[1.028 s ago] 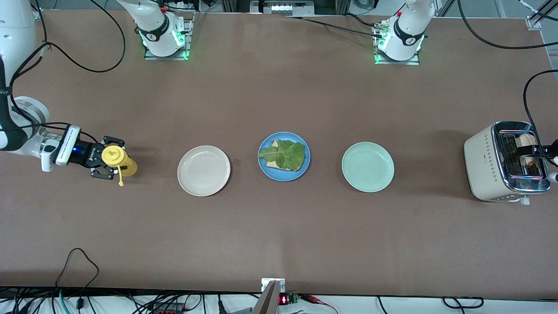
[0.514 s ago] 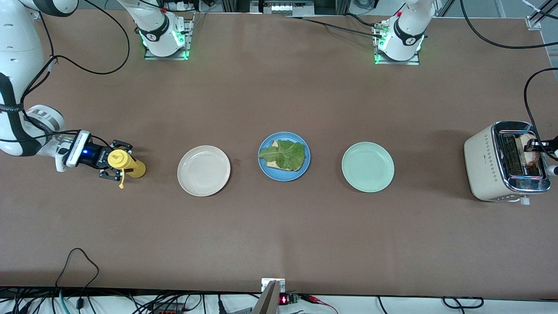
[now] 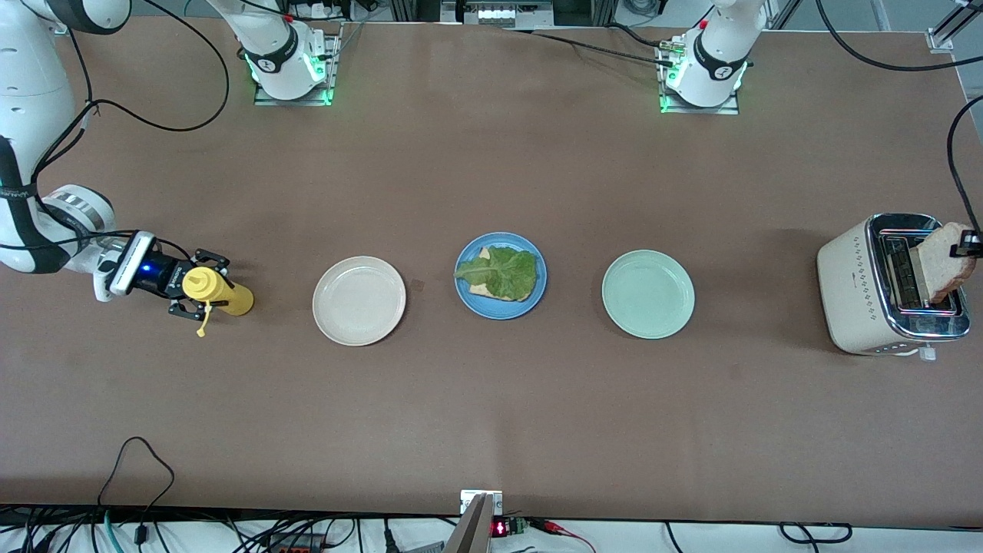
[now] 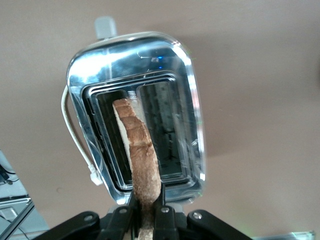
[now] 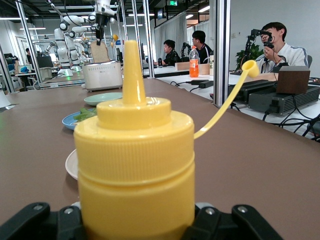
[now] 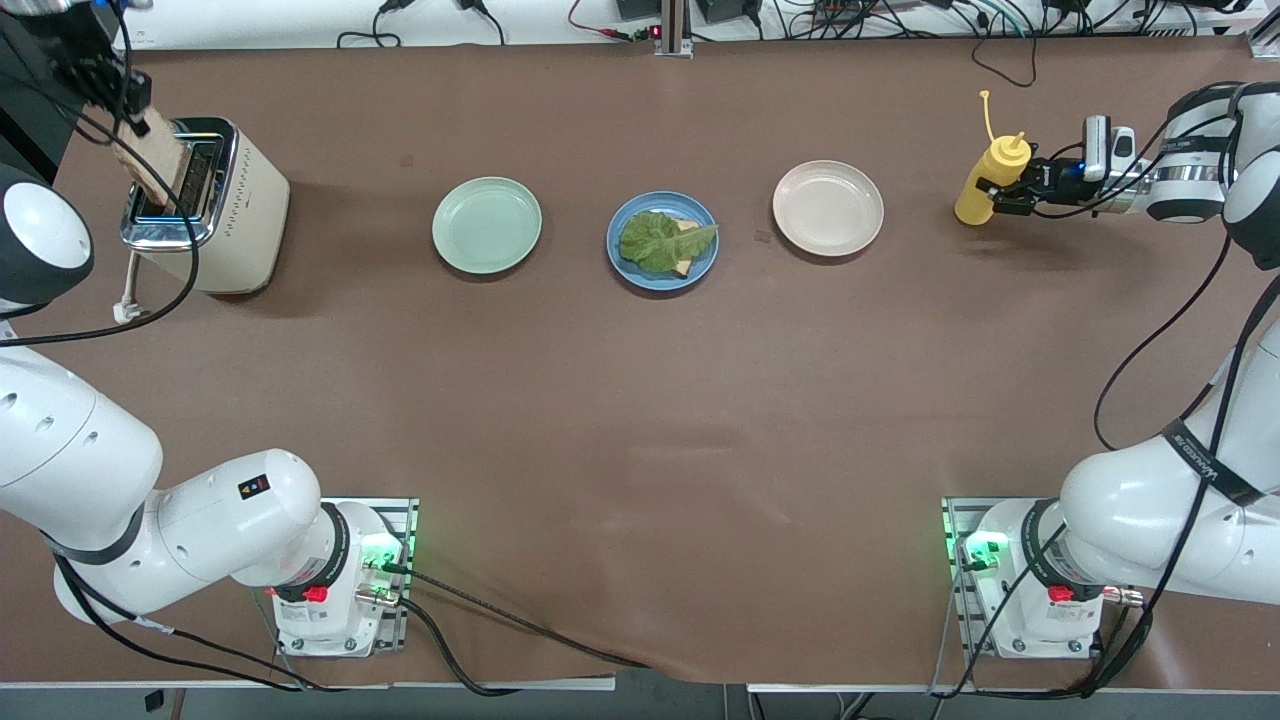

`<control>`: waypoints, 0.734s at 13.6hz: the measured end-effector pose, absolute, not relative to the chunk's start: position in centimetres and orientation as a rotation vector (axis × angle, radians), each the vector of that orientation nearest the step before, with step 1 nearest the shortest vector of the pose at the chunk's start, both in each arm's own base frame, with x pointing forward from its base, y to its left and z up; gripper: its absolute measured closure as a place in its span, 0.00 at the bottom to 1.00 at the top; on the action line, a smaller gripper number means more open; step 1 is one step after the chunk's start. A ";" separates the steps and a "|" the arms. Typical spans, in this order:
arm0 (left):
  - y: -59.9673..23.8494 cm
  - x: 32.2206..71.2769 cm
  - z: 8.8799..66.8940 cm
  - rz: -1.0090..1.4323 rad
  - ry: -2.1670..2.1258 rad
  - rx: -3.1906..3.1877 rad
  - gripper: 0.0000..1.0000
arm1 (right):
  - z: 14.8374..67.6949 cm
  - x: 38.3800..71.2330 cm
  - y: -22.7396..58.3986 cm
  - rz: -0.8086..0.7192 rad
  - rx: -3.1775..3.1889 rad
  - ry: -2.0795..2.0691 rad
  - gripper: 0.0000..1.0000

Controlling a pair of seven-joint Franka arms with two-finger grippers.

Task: Make sandwich in blue plate with both arms
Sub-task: 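Set the bottle upright while the left gripper grasps the second bread slice, then carry the bread slice over the blue plate with the left gripper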

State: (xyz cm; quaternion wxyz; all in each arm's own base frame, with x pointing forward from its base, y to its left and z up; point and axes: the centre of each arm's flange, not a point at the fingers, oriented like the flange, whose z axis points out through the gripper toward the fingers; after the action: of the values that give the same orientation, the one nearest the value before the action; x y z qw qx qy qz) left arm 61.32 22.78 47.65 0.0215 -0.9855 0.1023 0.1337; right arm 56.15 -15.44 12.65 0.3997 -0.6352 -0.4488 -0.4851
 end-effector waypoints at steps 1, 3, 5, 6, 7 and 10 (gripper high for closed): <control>21.0 61.6 49.6 0.417 0.358 -3.059 0.87 | 12.4 56.0 -15.6 -1.229 -1.607 -1.127 0.61; 15.6 62.0 51.4 0.470 0.508 -3.069 0.87 | 12.3 55.9 -15.7 -1.233 -1.603 -1.120 0.61; 9.1 62.8 51.3 0.502 0.690 -3.053 0.87 | 12.3 55.9 -15.9 -1.235 -1.603 -1.118 0.61; 5.4 63.3 50.7 0.519 0.786 -3.031 0.87 | 12.4 55.9 -16.0 -1.236 -1.605 -1.118 0.60; 1.2 63.7 49.9 0.540 0.886 -3.004 0.87 | 12.4 55.9 -16.1 -1.237 -1.606 -1.120 0.53; -9.6 63.5 46.1 0.636 1.097 -3.065 0.87 | 13.9 56.4 -16.7 -1.198 -1.611 -1.145 0.22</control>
State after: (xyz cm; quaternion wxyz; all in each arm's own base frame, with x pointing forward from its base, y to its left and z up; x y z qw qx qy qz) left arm 63.55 -9.60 46.09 -0.0874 -0.9205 0.3294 0.1912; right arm 56.35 -16.68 13.91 0.4034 -0.6379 -0.4532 -0.4742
